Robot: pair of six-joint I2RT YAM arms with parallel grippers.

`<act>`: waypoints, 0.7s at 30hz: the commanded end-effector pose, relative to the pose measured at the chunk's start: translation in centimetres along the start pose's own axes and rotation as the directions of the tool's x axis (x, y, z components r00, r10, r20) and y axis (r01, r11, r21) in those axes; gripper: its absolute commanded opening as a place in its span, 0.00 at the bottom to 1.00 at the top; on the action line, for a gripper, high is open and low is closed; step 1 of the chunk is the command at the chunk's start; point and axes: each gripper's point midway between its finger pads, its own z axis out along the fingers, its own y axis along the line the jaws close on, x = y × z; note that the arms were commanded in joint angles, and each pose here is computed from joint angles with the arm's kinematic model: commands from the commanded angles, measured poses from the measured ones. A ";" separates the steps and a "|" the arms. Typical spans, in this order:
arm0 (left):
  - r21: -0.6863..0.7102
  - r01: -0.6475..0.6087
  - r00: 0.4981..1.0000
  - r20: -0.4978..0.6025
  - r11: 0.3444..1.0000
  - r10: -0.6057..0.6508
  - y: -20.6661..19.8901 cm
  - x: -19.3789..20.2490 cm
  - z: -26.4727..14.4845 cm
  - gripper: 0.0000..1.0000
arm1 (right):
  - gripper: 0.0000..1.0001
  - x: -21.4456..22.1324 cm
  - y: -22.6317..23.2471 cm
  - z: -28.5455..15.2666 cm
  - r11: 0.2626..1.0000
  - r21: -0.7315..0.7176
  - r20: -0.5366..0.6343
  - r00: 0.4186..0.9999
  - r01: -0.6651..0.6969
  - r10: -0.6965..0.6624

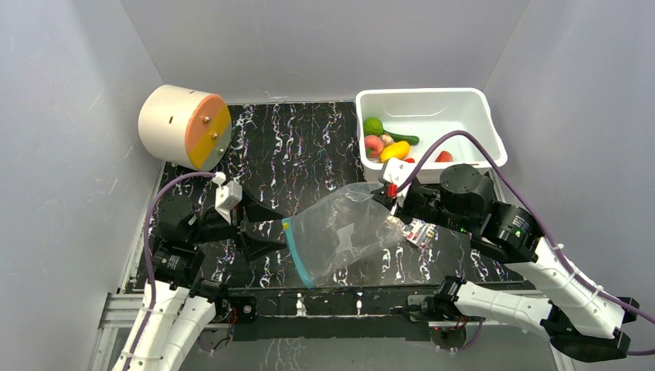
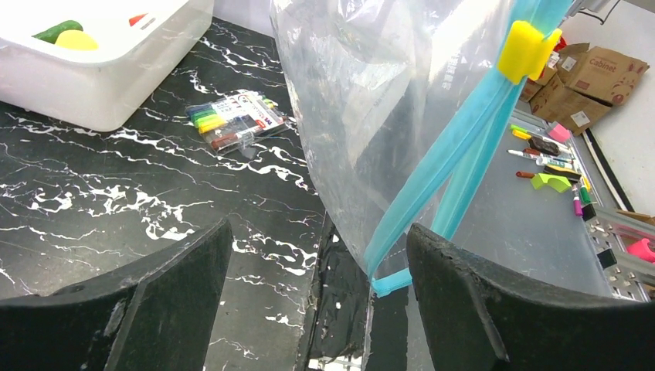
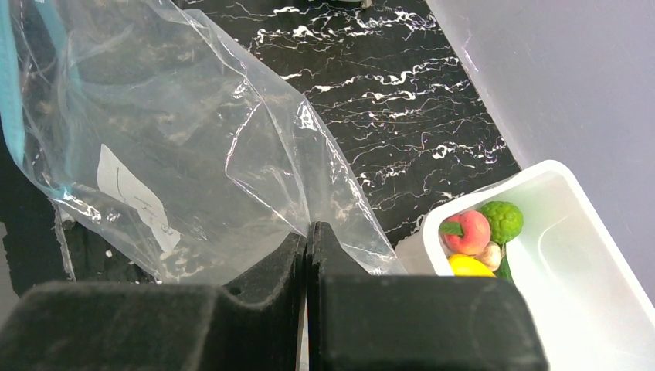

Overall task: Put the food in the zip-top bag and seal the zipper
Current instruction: Open the zipper of the food storage bag at the center of the board.

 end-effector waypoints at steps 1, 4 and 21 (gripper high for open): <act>0.050 -0.062 0.998 0.011 0.997 0.061 -1.0 -0.3 0.0 0.81 | 0.00 -3.9 -1.6 -1.1 0.998 0.064 0.126 0.992 -0.018 0.010; 0.057 -0.080 0.997 0.011 0.995 0.080 -1.3 -0.4 -0.1 0.82 | 0.00 -3.5 -1.9 -1.1 0.996 0.082 0.109 0.994 -0.021 0.012; -0.019 -0.076 0.994 0.073 0.997 0.078 1.5 -0.7 0.7 0.68 | 0.00 -5.0 -1.0 0.5 0.997 0.024 0.184 0.981 -0.067 0.062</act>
